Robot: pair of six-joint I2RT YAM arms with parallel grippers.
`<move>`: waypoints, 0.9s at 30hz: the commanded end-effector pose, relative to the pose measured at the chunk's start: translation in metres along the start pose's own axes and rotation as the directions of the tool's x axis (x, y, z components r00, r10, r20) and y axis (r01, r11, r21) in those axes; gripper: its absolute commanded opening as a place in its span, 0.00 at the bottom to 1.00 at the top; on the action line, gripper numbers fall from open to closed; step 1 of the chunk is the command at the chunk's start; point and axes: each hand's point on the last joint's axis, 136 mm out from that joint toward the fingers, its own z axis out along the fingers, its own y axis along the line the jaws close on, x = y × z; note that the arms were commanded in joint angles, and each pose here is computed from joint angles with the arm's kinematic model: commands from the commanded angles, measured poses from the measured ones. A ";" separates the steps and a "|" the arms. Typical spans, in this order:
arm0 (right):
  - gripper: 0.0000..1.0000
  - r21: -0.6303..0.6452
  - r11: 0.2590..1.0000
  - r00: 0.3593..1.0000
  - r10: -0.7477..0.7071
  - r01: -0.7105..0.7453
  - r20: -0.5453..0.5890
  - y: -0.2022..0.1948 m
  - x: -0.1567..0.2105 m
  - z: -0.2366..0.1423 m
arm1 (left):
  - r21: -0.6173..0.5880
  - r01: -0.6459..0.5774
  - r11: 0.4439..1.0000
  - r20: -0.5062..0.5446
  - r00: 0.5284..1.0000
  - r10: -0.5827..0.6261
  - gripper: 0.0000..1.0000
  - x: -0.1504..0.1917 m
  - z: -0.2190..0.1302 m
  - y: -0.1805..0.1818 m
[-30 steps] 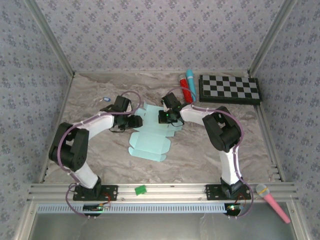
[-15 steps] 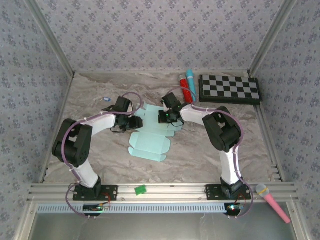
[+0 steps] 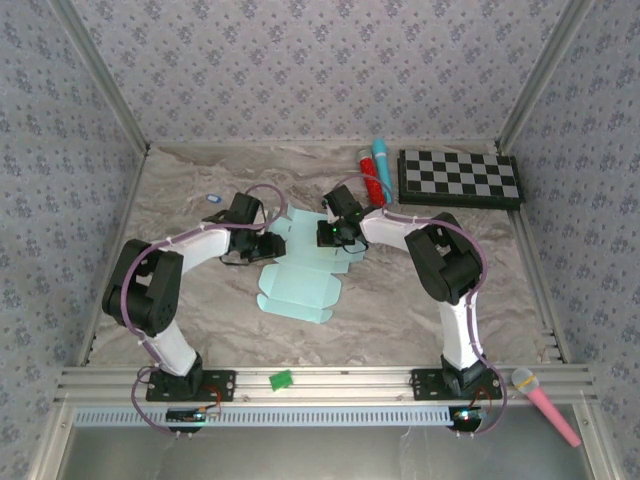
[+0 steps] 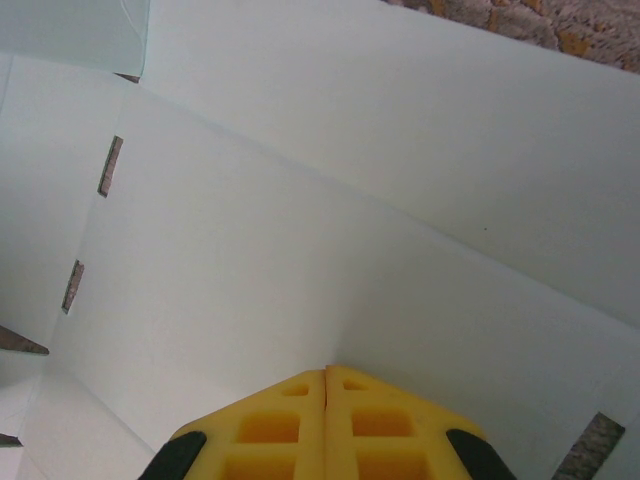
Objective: Fold the paper box
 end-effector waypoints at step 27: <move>0.00 0.051 0.998 0.996 0.037 -0.033 -0.082 -0.019 0.024 0.012 | 0.027 -0.077 0.997 -0.007 0.997 0.077 0.41 -0.003 0.003 -0.028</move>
